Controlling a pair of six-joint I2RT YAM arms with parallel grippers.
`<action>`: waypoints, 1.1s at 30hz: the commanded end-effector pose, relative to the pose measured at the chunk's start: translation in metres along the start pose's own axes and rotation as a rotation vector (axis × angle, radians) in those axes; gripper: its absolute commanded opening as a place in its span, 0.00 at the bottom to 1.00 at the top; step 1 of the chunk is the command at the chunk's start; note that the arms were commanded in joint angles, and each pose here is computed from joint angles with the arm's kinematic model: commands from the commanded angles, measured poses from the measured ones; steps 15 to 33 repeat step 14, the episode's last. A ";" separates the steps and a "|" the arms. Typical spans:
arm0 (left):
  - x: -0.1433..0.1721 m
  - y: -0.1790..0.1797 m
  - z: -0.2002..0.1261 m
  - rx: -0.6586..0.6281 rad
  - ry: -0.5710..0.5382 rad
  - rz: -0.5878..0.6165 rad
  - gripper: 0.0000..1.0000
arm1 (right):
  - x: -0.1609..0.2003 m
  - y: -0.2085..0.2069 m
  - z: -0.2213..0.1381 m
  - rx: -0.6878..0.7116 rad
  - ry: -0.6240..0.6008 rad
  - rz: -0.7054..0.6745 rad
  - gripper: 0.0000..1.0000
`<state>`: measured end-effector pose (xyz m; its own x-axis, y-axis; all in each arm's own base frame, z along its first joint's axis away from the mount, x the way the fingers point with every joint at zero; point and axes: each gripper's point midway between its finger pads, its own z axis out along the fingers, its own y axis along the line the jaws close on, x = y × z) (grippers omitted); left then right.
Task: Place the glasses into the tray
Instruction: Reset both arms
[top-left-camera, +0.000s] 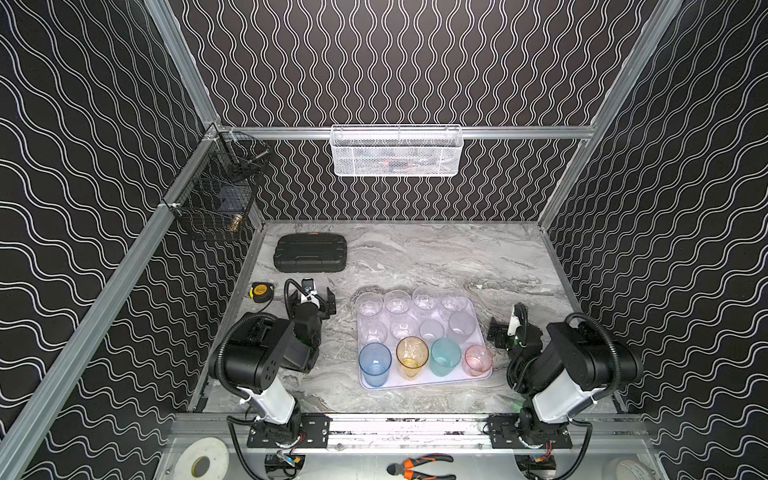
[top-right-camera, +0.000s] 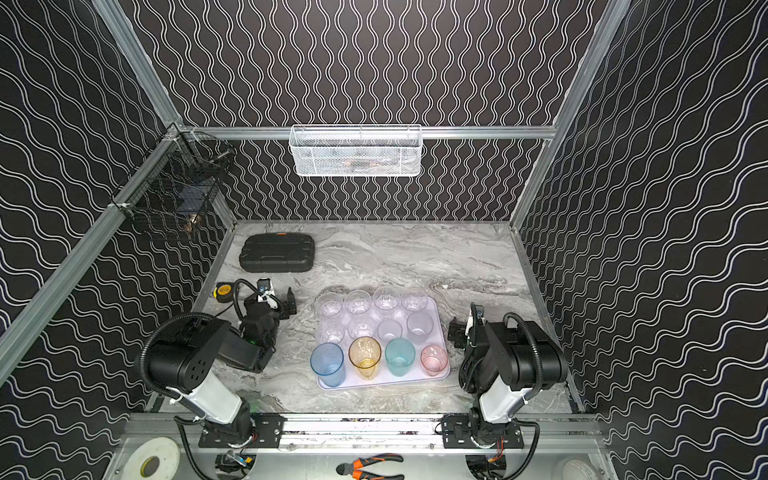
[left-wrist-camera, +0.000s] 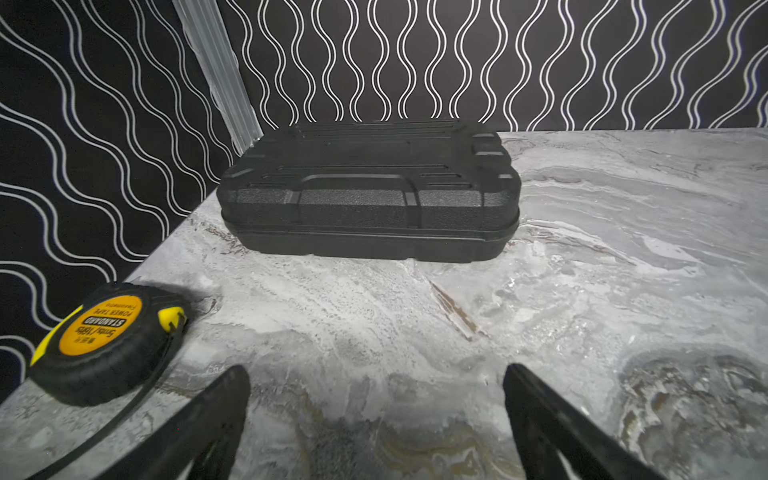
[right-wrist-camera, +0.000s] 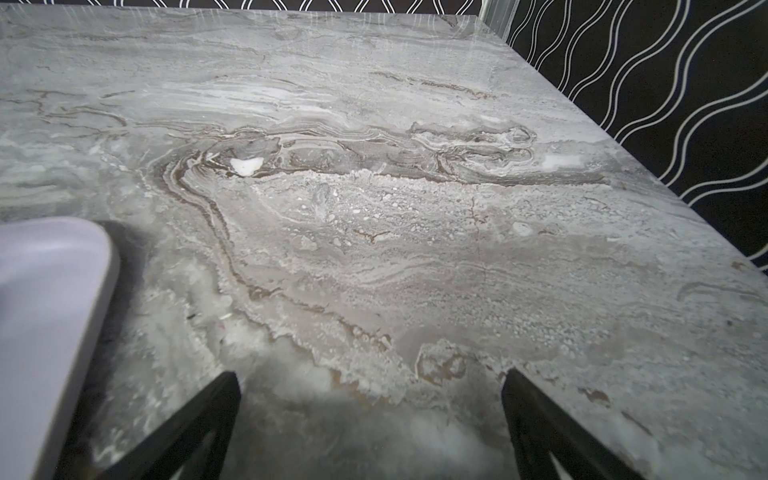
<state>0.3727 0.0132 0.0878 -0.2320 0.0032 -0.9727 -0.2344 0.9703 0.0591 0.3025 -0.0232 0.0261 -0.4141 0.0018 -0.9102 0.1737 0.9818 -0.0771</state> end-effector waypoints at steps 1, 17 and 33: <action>-0.012 0.001 0.000 -0.010 -0.048 -0.008 0.99 | -0.002 0.000 -0.006 -0.008 -0.022 -0.003 0.99; -0.013 -0.008 -0.007 0.019 -0.070 0.023 0.99 | -0.003 0.001 -0.004 -0.011 -0.023 -0.012 0.99; -0.013 -0.008 -0.007 0.019 -0.070 0.023 0.99 | -0.003 0.001 -0.004 -0.011 -0.023 -0.012 0.99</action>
